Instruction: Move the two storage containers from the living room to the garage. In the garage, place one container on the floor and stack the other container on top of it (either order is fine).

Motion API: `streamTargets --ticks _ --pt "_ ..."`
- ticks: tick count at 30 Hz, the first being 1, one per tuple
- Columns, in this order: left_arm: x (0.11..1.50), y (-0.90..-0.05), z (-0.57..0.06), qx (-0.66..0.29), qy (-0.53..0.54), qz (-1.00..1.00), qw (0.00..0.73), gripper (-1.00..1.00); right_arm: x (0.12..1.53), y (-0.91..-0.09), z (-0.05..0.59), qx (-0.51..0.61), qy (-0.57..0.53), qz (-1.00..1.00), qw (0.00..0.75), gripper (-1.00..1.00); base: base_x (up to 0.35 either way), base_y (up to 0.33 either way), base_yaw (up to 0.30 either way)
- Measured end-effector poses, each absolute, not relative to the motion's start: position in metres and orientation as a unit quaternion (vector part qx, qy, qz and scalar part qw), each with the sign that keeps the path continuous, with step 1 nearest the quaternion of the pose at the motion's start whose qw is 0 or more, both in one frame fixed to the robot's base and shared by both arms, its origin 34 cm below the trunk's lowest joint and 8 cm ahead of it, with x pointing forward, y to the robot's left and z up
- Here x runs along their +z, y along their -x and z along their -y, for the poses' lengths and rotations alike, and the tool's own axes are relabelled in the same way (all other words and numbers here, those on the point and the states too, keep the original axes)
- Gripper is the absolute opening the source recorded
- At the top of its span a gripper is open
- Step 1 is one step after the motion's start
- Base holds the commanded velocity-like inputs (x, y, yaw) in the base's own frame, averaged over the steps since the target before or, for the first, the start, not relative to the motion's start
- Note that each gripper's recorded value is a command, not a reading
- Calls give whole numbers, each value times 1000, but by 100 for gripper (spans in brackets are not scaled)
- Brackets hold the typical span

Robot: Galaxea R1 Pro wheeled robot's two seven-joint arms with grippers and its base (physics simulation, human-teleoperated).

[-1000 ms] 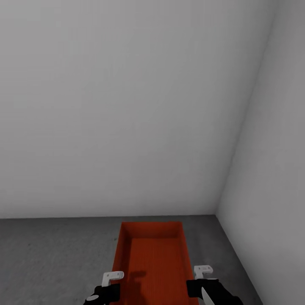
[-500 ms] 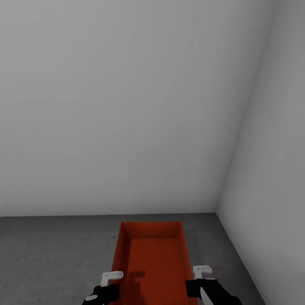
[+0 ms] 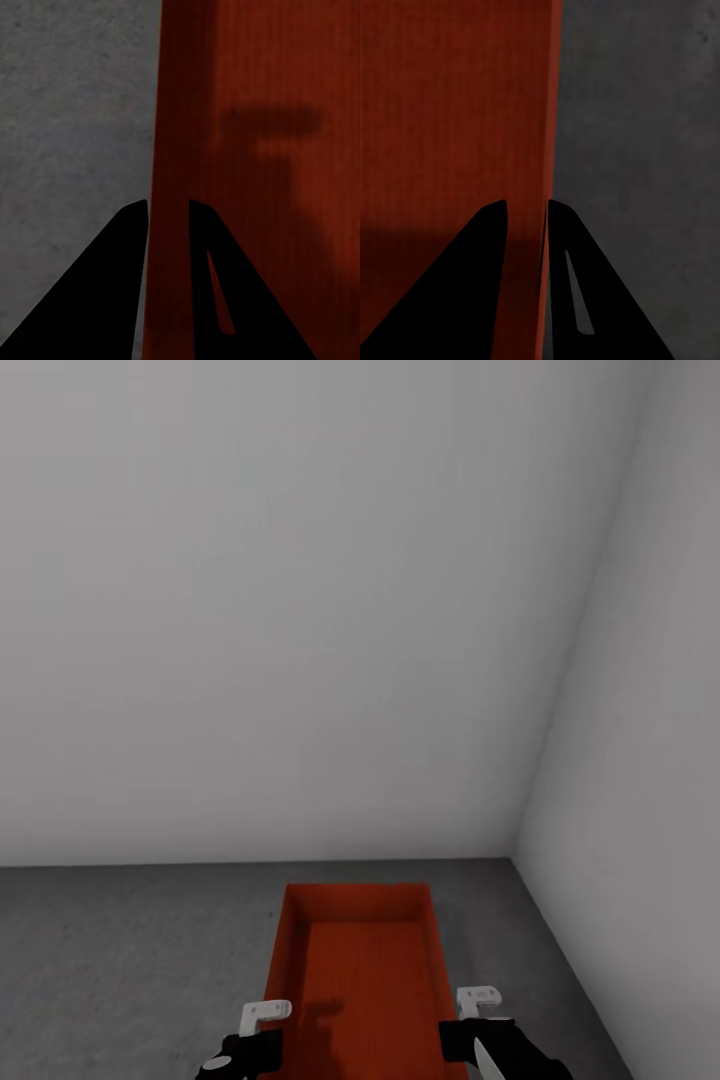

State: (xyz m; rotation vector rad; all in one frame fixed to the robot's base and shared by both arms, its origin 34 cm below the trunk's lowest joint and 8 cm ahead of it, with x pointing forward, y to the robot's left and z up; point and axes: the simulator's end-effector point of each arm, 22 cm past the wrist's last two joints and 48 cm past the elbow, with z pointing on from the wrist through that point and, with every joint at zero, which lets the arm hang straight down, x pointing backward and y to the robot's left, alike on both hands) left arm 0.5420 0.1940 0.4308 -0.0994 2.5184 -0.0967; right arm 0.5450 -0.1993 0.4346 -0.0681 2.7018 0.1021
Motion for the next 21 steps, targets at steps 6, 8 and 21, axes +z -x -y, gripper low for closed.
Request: streamTargets --ticks 6,8,21 --pt "419 -540 -195 -37 38 -951 305 -100 423 -543 199 37 25 -975 217 -100 0 0 0" --pt "415 -540 -195 -37 37 -951 305 -100 419 -542 198 37 25 -975 217 -100 0 0 0" --pt "388 -535 -197 -37 37 -951 305 -100 392 -538 196 37 24 -975 217 -100 0 0 0"
